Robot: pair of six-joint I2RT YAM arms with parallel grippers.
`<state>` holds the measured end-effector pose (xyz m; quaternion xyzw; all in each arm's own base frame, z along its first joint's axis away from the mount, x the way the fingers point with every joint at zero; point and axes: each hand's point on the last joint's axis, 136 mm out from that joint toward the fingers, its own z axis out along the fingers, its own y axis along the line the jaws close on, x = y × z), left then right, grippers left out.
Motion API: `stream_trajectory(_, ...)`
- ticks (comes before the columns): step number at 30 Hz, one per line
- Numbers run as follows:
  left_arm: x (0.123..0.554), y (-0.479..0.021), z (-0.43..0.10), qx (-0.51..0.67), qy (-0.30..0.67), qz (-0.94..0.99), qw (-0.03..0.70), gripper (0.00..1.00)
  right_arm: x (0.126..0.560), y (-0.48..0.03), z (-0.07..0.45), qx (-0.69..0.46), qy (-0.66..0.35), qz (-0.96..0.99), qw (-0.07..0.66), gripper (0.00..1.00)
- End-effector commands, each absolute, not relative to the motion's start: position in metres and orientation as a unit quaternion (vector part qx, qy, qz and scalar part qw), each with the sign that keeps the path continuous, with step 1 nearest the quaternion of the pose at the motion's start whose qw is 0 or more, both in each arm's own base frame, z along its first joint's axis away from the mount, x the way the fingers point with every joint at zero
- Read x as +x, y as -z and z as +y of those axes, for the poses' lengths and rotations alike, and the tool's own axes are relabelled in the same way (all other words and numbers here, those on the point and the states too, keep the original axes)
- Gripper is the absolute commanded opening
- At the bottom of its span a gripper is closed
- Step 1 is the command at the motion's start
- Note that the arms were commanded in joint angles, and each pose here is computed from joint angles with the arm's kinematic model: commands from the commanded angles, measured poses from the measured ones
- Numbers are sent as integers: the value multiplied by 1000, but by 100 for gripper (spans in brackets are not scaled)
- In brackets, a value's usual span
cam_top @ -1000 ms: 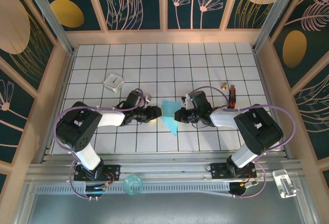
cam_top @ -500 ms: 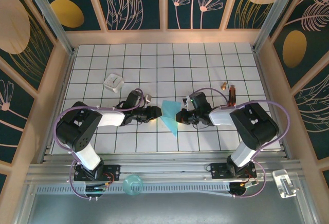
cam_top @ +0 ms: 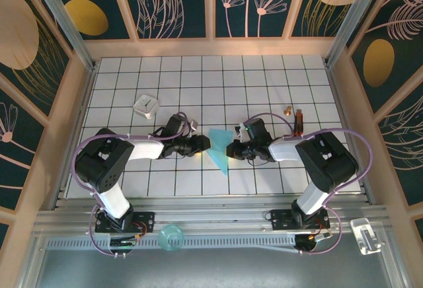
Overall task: Fold a paper plane with a square sheet of paper (pick it up from the middle)
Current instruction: Third fold the triangle at the center of the table.
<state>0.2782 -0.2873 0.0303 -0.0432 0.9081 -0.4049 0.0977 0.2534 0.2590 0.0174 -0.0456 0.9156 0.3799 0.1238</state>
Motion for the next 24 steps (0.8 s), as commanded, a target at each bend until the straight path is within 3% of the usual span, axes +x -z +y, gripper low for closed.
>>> stream_trajectory(1,276,-23,-283,-45,382,918,91,47,249,2,246,-44,-345,930,116,0)
stream_trajectory(24,276,-29,-302,-57,428,900,65,48,248,3,246,-46,-345,930,116,0)
